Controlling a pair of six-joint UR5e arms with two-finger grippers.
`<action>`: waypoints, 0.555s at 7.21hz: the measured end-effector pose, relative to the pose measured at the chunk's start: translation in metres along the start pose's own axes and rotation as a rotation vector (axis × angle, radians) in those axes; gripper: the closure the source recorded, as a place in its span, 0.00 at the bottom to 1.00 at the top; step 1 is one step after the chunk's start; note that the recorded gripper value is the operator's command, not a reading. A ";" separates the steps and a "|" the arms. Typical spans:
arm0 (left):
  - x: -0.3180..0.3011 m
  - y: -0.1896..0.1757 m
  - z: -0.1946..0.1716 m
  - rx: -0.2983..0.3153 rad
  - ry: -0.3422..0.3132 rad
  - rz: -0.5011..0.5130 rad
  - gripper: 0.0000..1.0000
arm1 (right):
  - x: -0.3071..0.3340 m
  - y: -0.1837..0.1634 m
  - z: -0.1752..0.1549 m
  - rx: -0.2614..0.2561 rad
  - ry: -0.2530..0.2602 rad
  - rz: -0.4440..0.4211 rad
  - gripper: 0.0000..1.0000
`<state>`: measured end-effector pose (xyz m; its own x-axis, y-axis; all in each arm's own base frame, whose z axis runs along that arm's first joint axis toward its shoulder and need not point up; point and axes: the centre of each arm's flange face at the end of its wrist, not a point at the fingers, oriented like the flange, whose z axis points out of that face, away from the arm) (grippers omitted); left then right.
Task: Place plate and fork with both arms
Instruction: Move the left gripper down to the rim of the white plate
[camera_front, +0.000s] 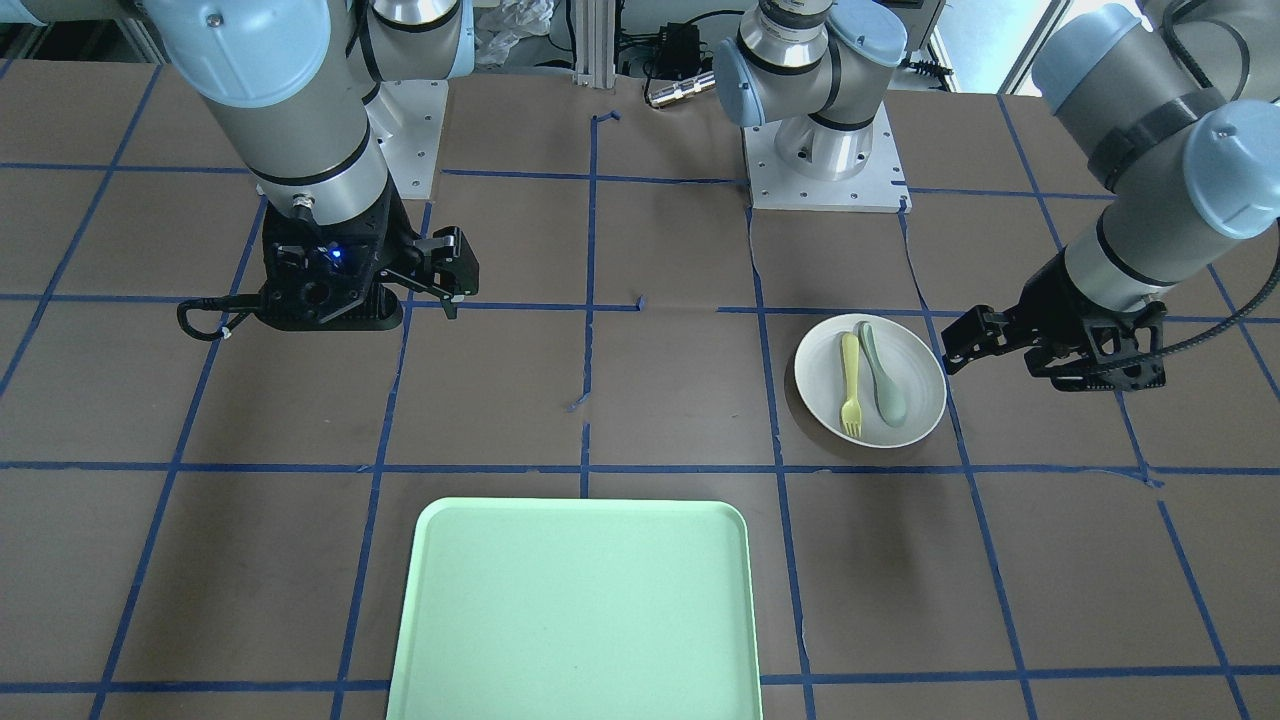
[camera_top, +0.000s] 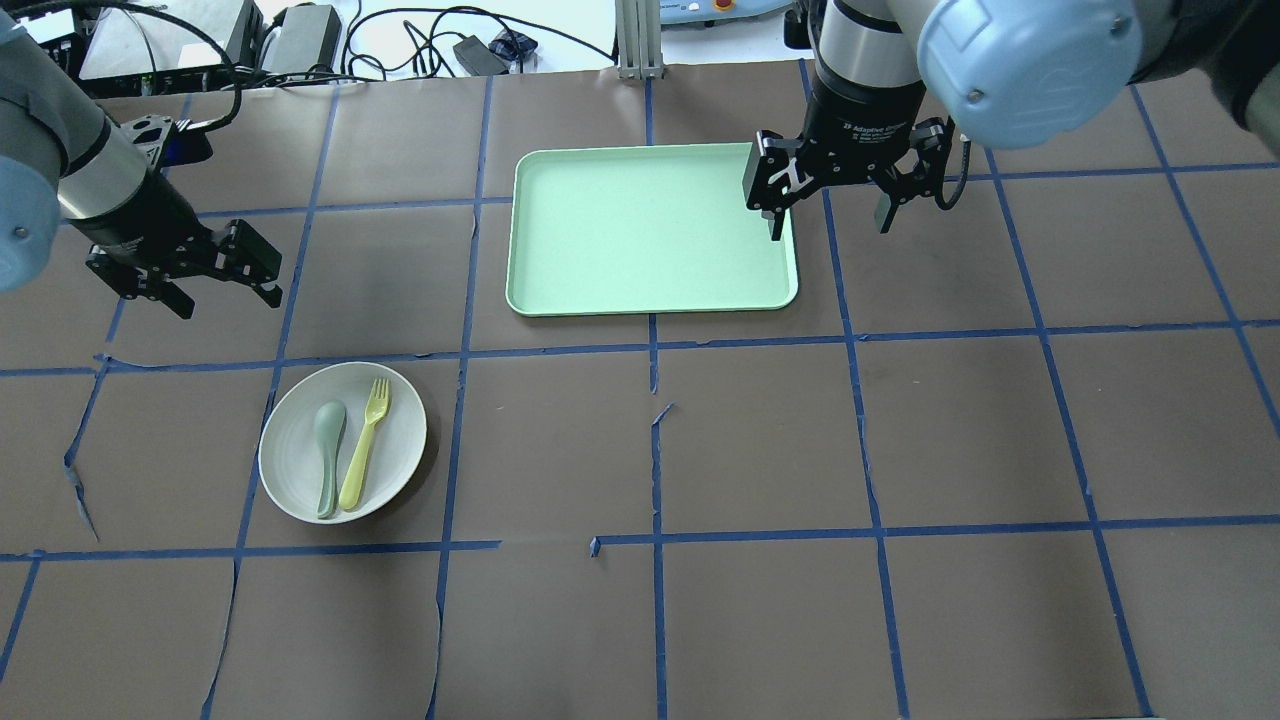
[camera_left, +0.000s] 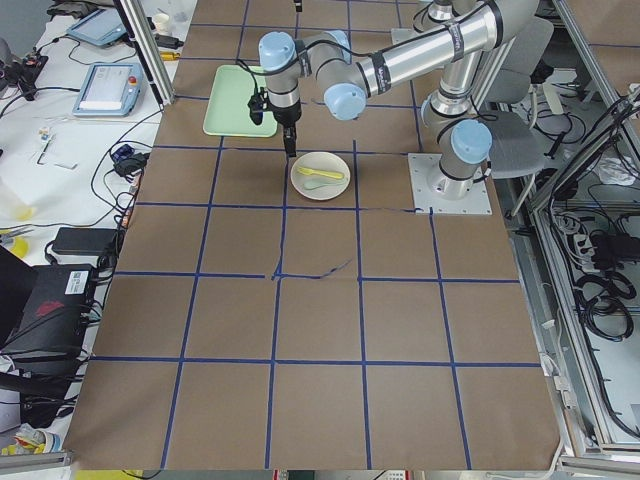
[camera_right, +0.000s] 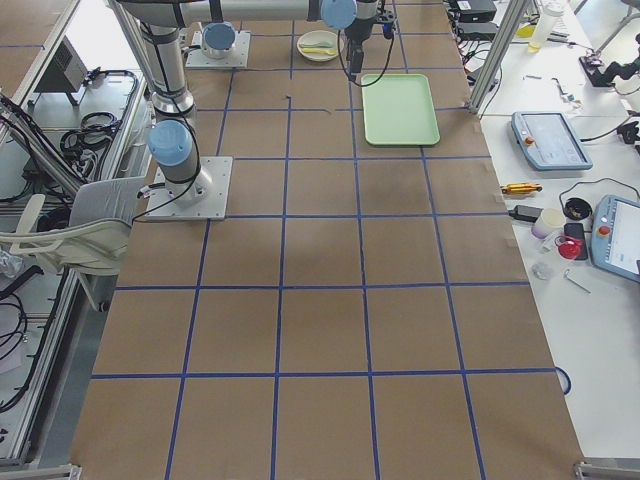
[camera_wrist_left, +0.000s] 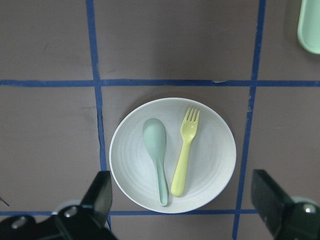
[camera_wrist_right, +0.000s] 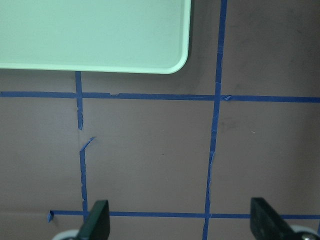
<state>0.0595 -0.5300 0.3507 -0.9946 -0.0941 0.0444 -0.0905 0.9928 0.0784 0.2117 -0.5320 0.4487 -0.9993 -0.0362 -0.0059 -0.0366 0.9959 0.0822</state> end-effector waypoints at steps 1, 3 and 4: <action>-0.023 -0.002 0.022 -0.018 0.010 -0.032 0.00 | 0.000 -0.001 0.003 -0.009 -0.001 -0.001 0.00; -0.045 0.000 0.076 -0.054 0.027 -0.065 0.00 | 0.000 -0.002 0.007 -0.022 -0.001 0.002 0.00; -0.047 0.004 0.104 -0.065 0.031 -0.069 0.02 | 0.000 -0.003 0.010 -0.026 -0.002 0.003 0.00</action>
<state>0.1008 -0.5137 0.2450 -0.9839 -0.1654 0.0672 -0.1542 0.9771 0.1464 0.2118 -0.5337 0.4388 -0.9994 -0.0327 -0.0072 -0.0333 0.9936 0.1078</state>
